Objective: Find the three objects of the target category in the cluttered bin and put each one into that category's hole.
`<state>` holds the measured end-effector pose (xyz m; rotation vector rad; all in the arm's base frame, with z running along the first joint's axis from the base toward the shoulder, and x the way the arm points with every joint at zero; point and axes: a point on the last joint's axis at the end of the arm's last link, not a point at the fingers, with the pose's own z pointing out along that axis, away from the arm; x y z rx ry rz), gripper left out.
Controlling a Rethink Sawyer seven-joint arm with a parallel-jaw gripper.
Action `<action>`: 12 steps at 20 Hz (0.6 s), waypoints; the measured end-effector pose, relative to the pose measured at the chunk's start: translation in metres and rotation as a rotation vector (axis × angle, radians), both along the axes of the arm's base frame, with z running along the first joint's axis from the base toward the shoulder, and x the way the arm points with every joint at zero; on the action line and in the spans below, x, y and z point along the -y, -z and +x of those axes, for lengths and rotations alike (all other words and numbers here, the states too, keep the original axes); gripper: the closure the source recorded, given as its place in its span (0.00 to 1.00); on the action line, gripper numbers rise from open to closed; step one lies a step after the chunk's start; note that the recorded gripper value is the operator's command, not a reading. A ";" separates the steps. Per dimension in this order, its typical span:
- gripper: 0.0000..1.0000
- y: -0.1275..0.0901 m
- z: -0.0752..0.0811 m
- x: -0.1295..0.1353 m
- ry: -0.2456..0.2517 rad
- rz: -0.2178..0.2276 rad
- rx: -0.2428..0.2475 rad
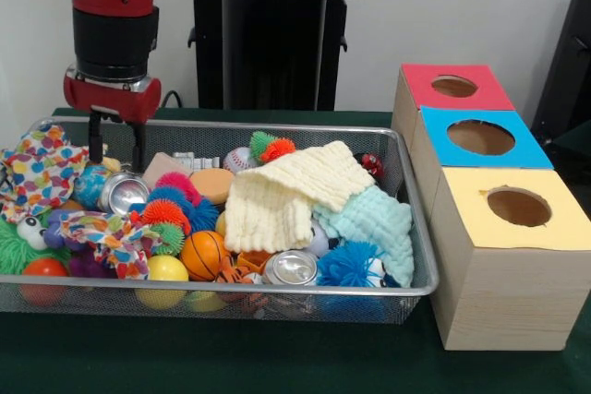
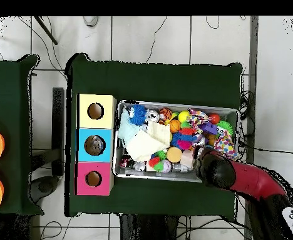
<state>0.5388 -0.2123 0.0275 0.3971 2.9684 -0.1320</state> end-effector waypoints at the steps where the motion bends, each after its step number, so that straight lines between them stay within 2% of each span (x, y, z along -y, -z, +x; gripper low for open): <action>1: 0.00 0.003 -0.002 0.000 0.001 0.004 -0.005; 8: 0.00 0.034 -0.025 -0.008 -0.046 0.024 -0.059; 12: 0.00 0.038 -0.027 -0.009 -0.059 0.020 -0.051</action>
